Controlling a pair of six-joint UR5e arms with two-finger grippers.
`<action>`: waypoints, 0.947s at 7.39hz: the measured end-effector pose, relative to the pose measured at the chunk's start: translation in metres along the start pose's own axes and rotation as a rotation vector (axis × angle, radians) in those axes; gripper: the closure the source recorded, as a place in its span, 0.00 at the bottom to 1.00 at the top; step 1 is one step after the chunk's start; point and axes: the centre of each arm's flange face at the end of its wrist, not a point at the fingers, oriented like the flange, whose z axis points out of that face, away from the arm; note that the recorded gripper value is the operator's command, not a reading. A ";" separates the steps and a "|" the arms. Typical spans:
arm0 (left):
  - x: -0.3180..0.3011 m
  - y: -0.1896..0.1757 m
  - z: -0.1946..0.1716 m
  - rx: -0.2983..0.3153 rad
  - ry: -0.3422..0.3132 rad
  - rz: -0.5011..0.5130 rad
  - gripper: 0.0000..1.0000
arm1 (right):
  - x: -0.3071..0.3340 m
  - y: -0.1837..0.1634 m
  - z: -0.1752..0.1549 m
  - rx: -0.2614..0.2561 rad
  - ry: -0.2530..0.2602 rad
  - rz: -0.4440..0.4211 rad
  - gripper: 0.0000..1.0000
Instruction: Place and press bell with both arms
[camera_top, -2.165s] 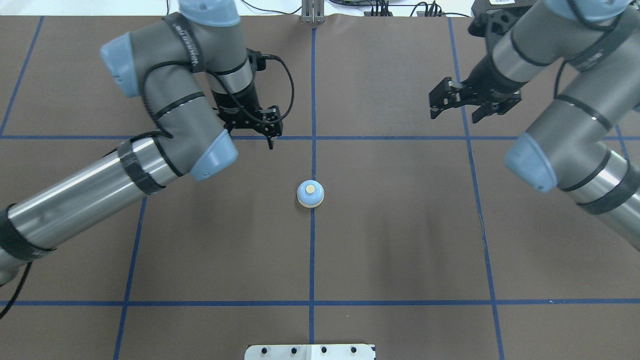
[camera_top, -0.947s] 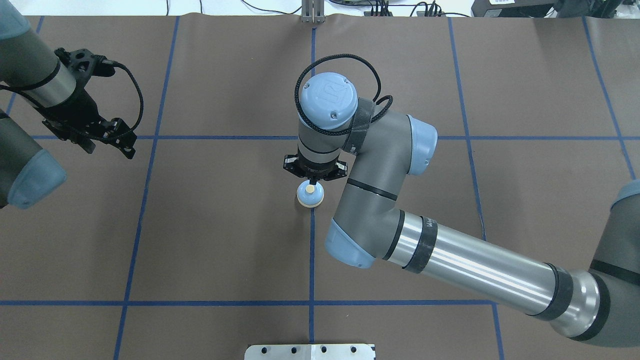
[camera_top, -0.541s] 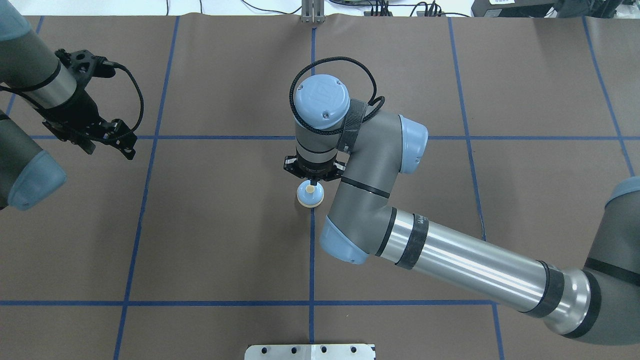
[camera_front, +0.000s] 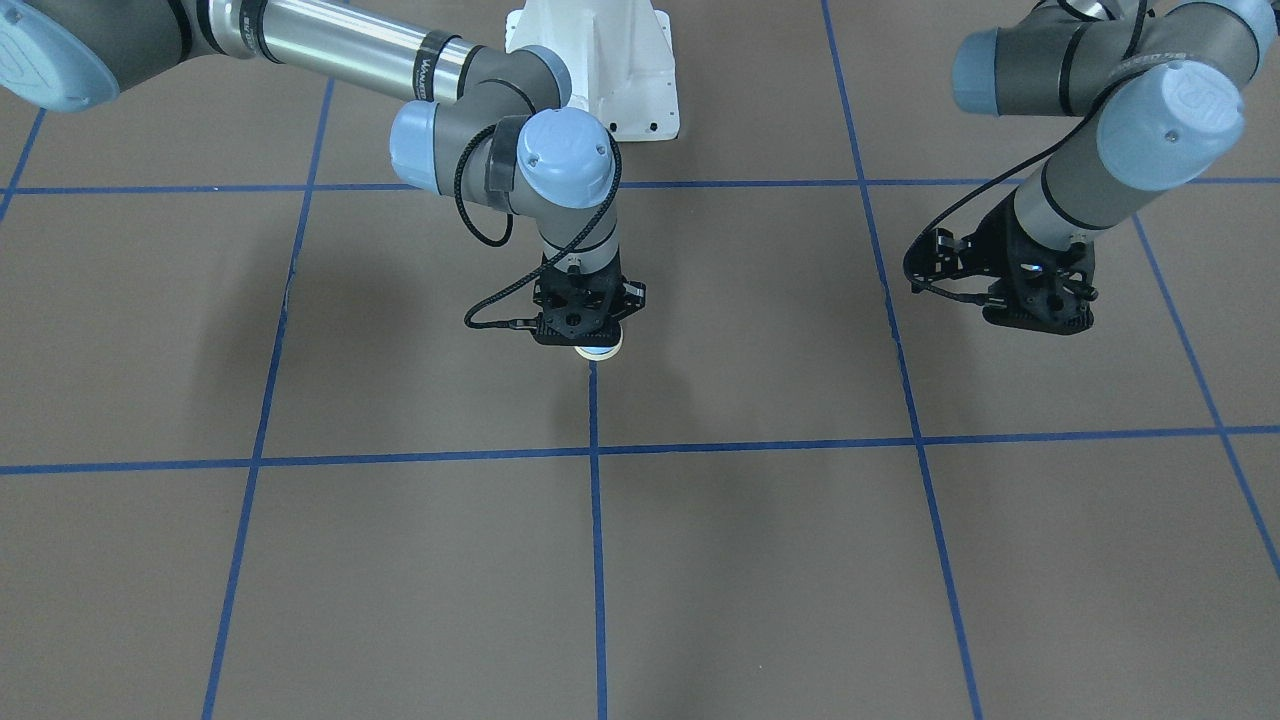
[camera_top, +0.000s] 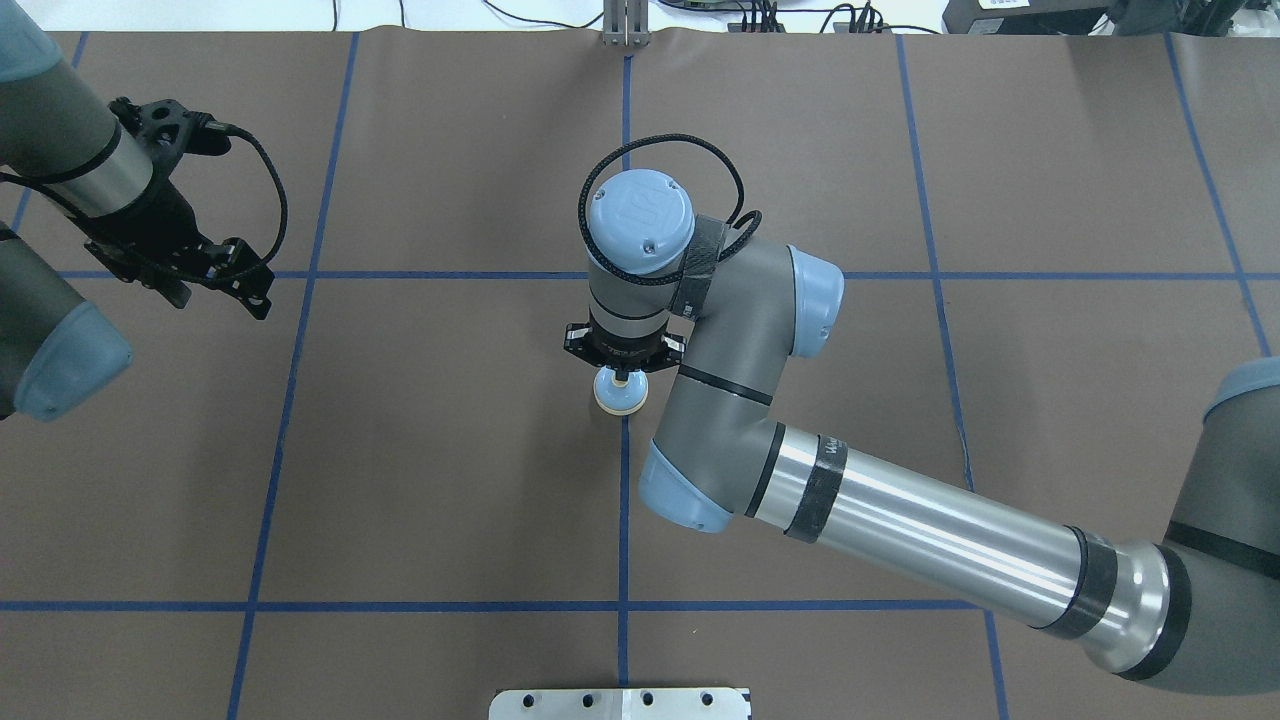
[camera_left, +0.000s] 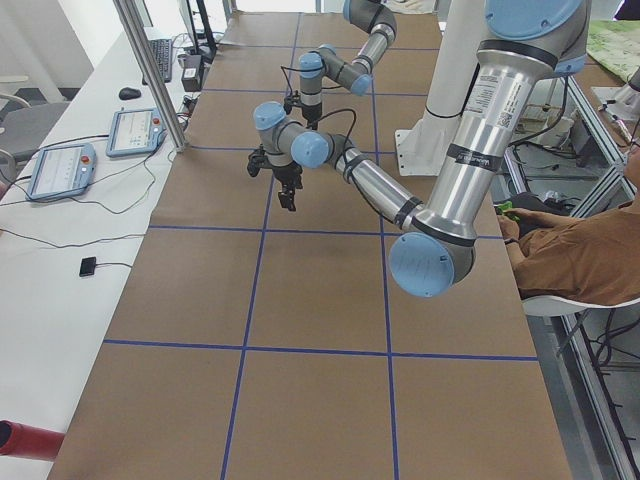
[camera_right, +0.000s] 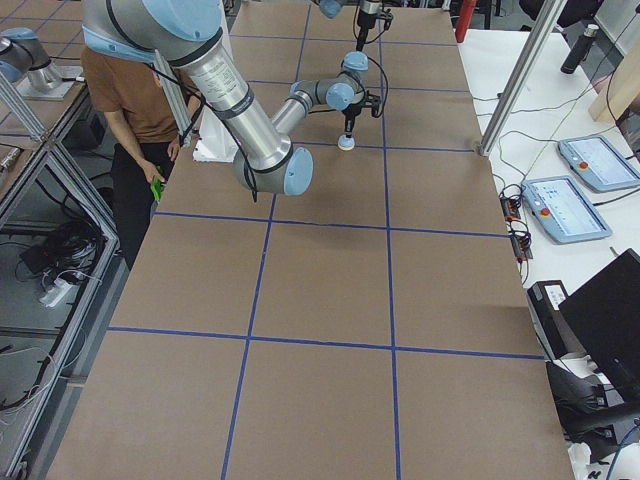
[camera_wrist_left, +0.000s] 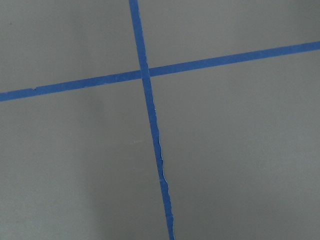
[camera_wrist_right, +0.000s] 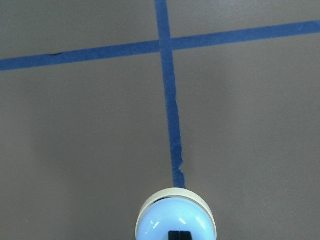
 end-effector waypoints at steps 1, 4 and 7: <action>0.000 0.000 0.000 0.001 0.000 0.000 0.08 | -0.001 0.002 0.001 -0.010 -0.003 -0.002 1.00; 0.003 0.001 -0.002 0.003 0.003 0.001 0.08 | 0.016 -0.021 -0.035 -0.059 -0.060 0.017 1.00; -0.003 0.002 -0.004 0.009 0.003 0.020 0.08 | 0.161 -0.054 -0.096 -0.018 -0.111 0.002 1.00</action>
